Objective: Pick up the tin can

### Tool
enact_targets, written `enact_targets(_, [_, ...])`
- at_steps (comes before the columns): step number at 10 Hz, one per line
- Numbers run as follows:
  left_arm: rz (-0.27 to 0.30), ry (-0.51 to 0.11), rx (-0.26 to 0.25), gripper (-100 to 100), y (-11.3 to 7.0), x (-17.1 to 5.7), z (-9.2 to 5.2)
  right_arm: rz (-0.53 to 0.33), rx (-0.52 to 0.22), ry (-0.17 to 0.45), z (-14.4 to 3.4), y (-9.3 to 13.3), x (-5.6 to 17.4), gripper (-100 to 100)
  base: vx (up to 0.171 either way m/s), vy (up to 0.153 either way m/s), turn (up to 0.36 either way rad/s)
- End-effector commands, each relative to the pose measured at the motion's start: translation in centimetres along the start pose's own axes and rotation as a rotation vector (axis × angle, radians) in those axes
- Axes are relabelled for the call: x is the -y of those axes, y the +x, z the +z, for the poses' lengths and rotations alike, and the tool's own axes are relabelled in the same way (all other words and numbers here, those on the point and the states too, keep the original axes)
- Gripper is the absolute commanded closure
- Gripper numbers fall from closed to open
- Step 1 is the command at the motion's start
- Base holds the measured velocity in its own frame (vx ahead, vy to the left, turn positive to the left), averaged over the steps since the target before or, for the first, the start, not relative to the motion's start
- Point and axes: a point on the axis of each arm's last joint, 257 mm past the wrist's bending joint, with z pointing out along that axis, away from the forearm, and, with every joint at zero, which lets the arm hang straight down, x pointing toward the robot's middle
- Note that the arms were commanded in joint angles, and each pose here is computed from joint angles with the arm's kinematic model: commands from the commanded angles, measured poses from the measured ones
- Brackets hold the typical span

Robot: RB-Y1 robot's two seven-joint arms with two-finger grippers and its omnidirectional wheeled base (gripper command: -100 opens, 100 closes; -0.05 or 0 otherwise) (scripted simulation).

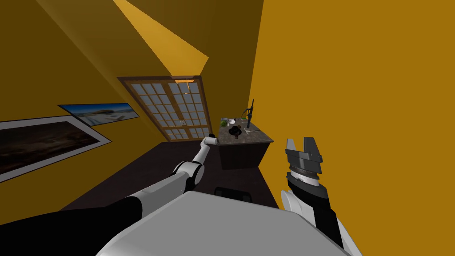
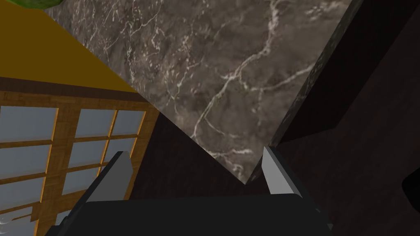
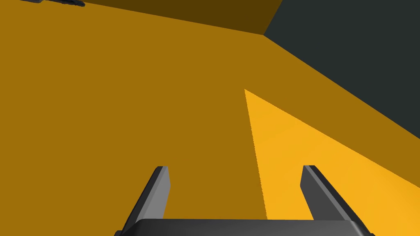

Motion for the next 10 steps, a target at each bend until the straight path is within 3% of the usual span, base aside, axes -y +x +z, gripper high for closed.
enact_targets(1, [-0.003, -0.027, 0.015, -100, -0.2, -0.5, 0.0, 0.0, 0.0, 0.0, 0.0, 0.0, 0.0, 0, 0.014, -0.008, 0.001])
enact_targets(4, [-0.039, -0.125, 0.049, -100, 1.4, -1.6, 0.0, 0.0, 0.0, 0.0, 0.0, 0.0, 0.0, 0, 0.041, -0.016, -0.016])
enact_targets(6, [-0.036, -0.158, 0.07, -100, 1.3, -2.2, -0.2, 0.0, 0.0, 0.0, 0.0, 0.0, 0.0, 0, 0.04, -0.007, -0.006])
enact_targets(7, [-0.05, -0.199, 0.082, -100, 2.2, -2.6, -0.4, 0.0, 0.0, 0.0, 0.0, 0.0, 0.0, 0, 0.057, -0.01, -0.025])
enact_targets(10, [-0.056, -0.285, 0.124, -100, 2.7, -4.1, -1.1, 0.0, 0.0, 0.0, 0.0, 0.0, 0.0, 0, 0.079, -0.018, -0.014])
